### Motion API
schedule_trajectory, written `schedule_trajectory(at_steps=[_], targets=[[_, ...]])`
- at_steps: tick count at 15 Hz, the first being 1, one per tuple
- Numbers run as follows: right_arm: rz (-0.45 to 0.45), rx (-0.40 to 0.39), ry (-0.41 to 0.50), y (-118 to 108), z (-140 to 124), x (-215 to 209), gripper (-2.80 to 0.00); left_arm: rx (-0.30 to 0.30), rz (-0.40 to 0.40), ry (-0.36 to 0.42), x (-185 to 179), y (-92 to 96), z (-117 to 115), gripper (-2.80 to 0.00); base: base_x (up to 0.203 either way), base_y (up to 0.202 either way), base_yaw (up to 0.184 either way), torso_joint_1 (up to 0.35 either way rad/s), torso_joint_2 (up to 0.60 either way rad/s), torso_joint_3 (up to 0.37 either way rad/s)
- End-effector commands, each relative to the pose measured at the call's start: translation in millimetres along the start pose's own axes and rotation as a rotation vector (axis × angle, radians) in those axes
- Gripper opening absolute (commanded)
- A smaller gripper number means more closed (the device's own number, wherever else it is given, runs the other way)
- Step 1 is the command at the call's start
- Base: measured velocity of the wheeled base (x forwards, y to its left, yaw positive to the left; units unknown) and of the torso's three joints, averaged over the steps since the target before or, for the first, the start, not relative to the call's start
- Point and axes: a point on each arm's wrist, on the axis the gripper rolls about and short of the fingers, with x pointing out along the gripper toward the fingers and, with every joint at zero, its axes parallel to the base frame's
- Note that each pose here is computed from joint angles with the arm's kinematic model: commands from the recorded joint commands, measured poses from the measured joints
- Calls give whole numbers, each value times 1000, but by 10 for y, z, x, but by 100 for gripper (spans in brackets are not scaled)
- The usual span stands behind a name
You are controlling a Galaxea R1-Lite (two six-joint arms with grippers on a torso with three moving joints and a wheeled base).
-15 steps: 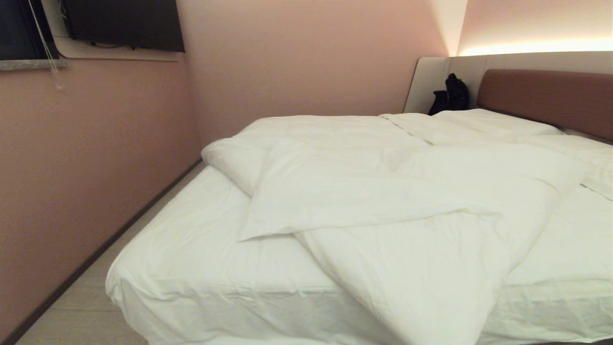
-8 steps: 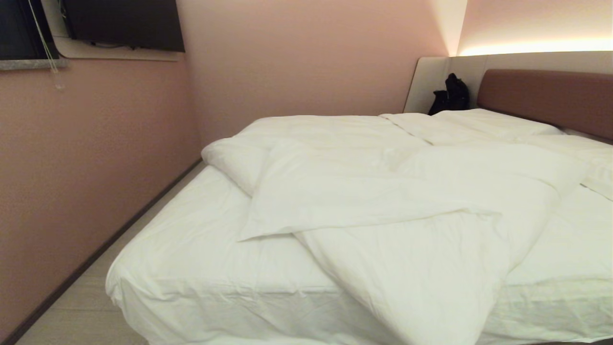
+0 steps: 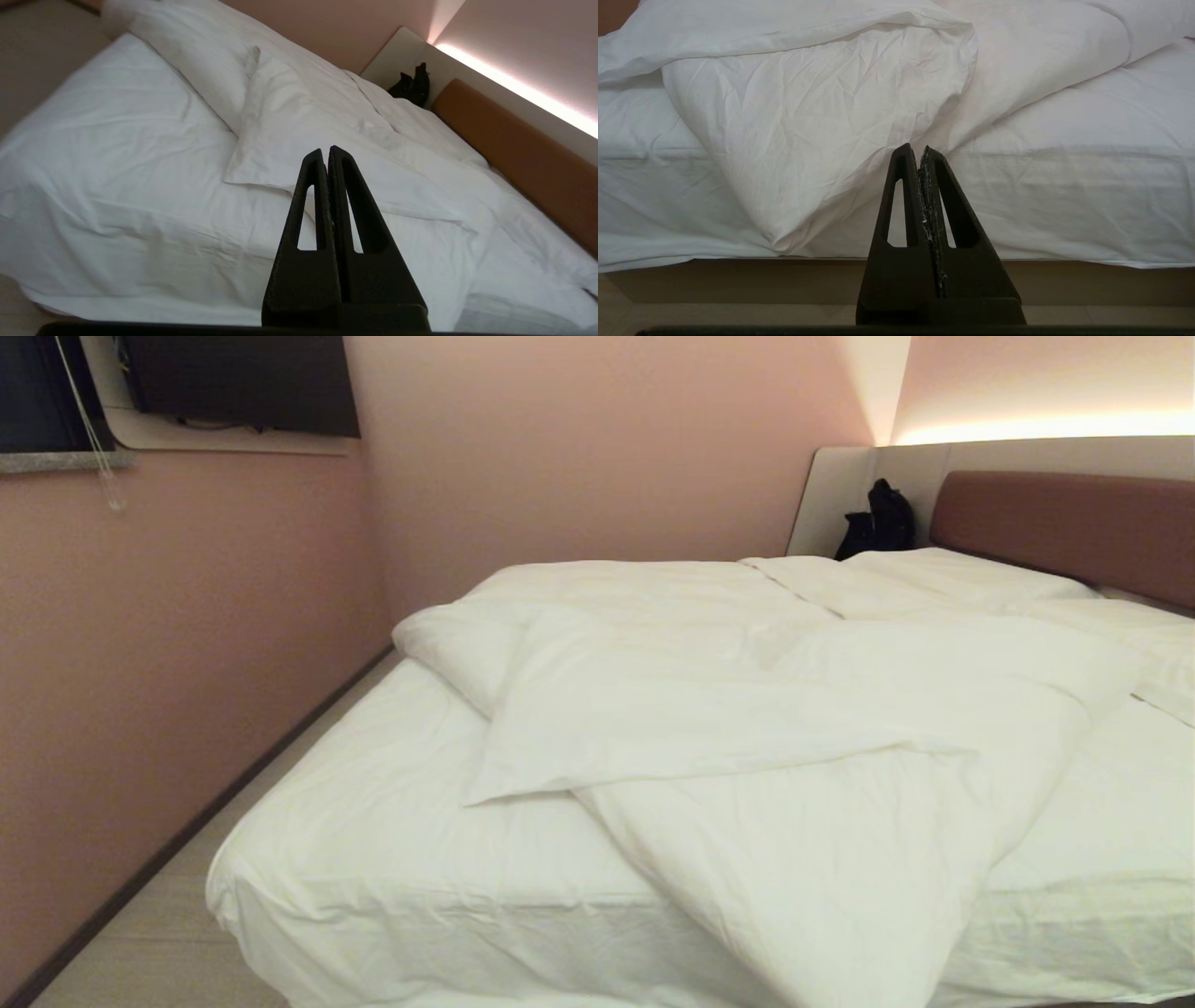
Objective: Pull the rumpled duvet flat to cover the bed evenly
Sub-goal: Hold the folded corner of the quilt
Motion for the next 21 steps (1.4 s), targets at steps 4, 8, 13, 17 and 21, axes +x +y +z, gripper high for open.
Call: schedule_trajectory(at_steps=[4,8,13,17,21], targets=[[1,0,1,0,1,1,-280,-103,6,102,560,40,89,-280,0,0,0,0,0,0],[1,0,1,0,1,1,-280,-135,-12,148,876,80,103,-280,0,0,0,0,0,0],[1,0,1,0,1,1,-280,-207,-49,213,1285,120,127,-280,0,0,0,0,0,0],[1,1,1,0,1,1,-280,-278,-44,277,1734,226,35,-280,0,0,0,0,0,0],[1,1,1,0,1,1,-280,-323,-66,332,2093,256,-138,-280,0,0,0,0,0,0]])
